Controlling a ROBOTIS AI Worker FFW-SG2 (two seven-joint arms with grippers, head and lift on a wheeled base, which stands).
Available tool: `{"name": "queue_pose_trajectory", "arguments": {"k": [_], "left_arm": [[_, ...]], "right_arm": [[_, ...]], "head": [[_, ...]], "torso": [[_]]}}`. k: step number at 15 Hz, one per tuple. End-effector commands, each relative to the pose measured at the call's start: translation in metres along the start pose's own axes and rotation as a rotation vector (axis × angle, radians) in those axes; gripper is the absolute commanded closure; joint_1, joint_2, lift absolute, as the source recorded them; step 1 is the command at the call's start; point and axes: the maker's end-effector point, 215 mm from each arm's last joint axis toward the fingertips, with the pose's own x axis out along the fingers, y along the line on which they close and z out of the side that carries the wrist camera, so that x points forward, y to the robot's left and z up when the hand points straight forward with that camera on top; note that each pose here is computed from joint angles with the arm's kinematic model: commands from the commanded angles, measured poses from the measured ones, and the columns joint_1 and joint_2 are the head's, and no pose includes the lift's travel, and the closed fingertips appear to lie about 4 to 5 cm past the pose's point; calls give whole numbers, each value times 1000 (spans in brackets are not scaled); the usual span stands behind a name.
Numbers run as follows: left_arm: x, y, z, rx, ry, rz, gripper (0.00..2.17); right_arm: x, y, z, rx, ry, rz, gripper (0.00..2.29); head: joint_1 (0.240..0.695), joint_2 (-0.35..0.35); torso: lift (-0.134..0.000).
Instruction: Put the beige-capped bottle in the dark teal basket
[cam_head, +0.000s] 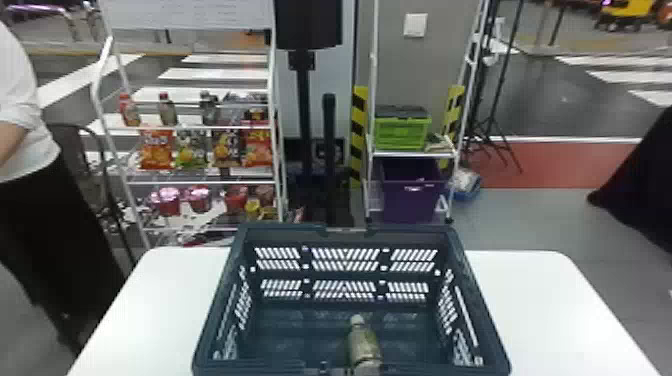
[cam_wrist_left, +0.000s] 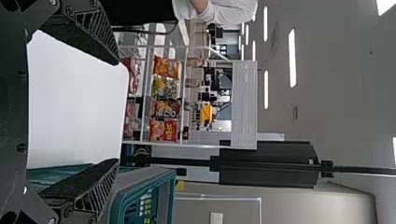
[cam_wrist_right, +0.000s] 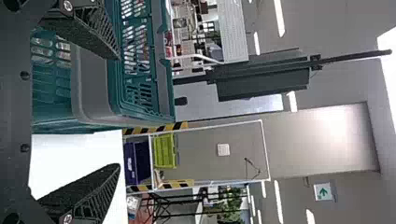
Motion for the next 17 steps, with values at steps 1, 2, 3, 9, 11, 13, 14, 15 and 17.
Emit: {"name": "queue_pose_trajectory", "arguments": {"k": [1, 2, 3, 9, 11, 13, 14, 15, 17], "left_arm": [[-2, -4, 4, -12, -10, -1, 144], [-2, -5, 5, -15, -13, 0, 144], [-3, -4, 7, -14, -18, 2, 144], [-7, 0, 17, -20, -35, 8, 144], [-9, 1, 20, -23, -43, 10, 144], [-11, 2, 19, -27, -44, 14, 144], [-11, 2, 19, -27, -44, 14, 144], [-11, 2, 20, -28, -45, 15, 144], [-10, 2, 19, -30, -45, 18, 144]], "right_arm": [[-5, 1, -10, 3, 20, 6, 80], [-5, 2, -11, 4, 23, 8, 80], [-5, 3, -12, 4, 23, 10, 80], [-5, 5, -11, 11, 21, 8, 83], [-4, 5, -15, 11, 27, 9, 83], [-4, 4, -18, 11, 33, 9, 83], [-4, 4, -18, 12, 34, 7, 83], [-5, 4, -18, 12, 34, 8, 83], [-4, 3, -19, 9, 36, 8, 83]], "head": [[499, 0], [499, 0], [499, 0], [499, 0], [499, 0], [499, 0], [499, 0], [499, 0], [499, 0]], "torso": [[0], [0], [0], [0], [0], [0], [0], [0], [0]]}}
